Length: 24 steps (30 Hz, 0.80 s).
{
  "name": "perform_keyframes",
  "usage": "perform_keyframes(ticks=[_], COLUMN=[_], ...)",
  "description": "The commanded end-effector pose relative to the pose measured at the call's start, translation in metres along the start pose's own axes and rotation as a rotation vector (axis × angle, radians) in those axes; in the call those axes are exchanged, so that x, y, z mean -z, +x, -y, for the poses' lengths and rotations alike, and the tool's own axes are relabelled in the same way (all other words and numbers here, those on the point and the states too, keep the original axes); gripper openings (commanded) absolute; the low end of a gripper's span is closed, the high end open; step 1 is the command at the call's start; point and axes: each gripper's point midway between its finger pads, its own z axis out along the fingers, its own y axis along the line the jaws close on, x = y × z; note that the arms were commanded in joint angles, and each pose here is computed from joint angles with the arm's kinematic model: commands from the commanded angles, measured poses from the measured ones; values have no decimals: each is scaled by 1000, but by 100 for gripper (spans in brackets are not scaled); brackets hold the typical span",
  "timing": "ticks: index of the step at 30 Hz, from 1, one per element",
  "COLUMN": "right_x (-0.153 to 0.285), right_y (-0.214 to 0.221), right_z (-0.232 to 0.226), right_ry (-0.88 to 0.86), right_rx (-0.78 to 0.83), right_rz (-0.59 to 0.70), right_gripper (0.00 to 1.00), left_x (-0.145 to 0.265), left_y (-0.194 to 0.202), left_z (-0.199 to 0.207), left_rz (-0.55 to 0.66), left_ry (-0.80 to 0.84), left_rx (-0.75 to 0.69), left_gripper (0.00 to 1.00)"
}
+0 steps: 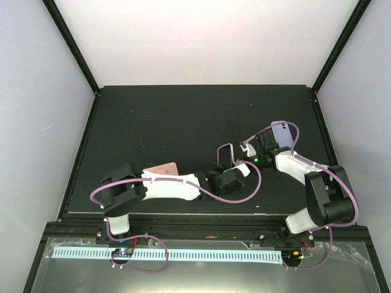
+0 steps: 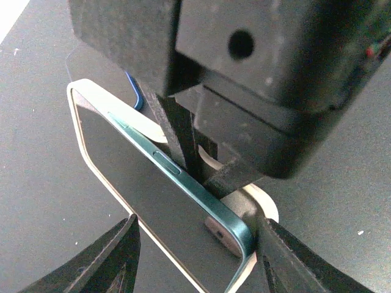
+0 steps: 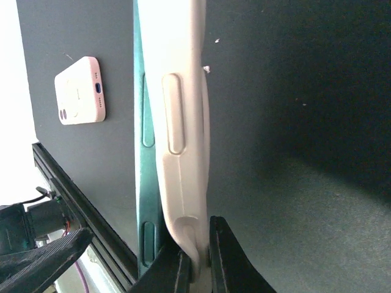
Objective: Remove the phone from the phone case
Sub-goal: Remove the phone case from the phone.
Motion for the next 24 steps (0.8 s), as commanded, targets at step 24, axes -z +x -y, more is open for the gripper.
perform_keyframes(ticks=[24], right_x=[-7], right_y=[11], right_z=[-20], right_ry=[-185], right_rx=[-16], right_rz=[-111], right_gripper=[1], left_x=[-1], left_y=[6], left_z=[-43], left_rz=[-6], left_ry=[-387], left_rx=[-199], left_gripper=[44])
